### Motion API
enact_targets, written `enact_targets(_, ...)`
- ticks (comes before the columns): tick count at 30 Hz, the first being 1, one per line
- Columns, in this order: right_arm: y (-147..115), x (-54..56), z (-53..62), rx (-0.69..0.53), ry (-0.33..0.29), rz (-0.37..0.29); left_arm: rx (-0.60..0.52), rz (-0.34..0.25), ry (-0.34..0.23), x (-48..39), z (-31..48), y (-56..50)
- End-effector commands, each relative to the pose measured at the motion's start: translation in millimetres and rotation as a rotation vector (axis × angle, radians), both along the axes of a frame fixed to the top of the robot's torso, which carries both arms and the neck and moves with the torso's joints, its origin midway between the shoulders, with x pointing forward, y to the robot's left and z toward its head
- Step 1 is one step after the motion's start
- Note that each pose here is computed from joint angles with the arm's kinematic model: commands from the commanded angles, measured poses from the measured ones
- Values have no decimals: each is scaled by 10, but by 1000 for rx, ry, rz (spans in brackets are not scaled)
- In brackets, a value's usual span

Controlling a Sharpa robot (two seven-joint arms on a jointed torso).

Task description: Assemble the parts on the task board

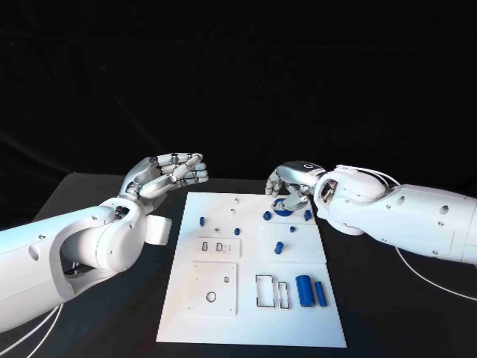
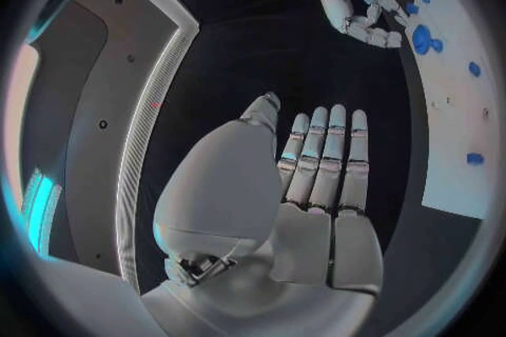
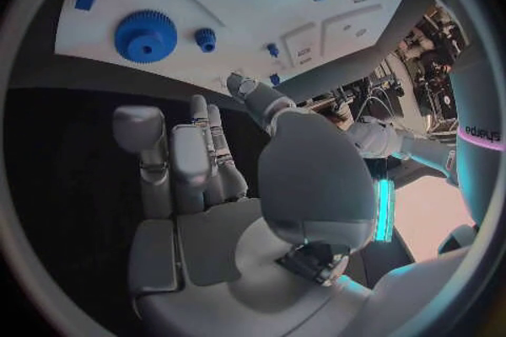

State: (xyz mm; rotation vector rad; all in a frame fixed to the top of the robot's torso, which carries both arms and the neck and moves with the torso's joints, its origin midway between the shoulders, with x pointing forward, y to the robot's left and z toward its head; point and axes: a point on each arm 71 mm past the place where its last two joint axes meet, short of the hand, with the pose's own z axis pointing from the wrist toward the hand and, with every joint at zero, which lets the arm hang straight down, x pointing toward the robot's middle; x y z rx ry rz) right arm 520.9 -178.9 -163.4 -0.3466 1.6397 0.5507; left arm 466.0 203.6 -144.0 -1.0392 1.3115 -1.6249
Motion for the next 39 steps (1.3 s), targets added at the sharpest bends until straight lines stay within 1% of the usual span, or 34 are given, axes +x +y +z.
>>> enact_targets(1,13,8,-52,-107,4,-3,-11,-35,-19,-23,48,-41)
enact_targets(7,33,7,-100,-133,5,1,-15,-46,-23,-37,85,-56)
enact_targets(13,39,-5,-176,-141,13,2,-16,-50,-25,-47,103,-55)
enact_targets(17,44,-10,-204,-142,17,3,-16,-49,-26,-48,110,-47)
enact_targets(39,61,13,-231,-123,25,-17,-12,-44,-24,-42,128,-32)
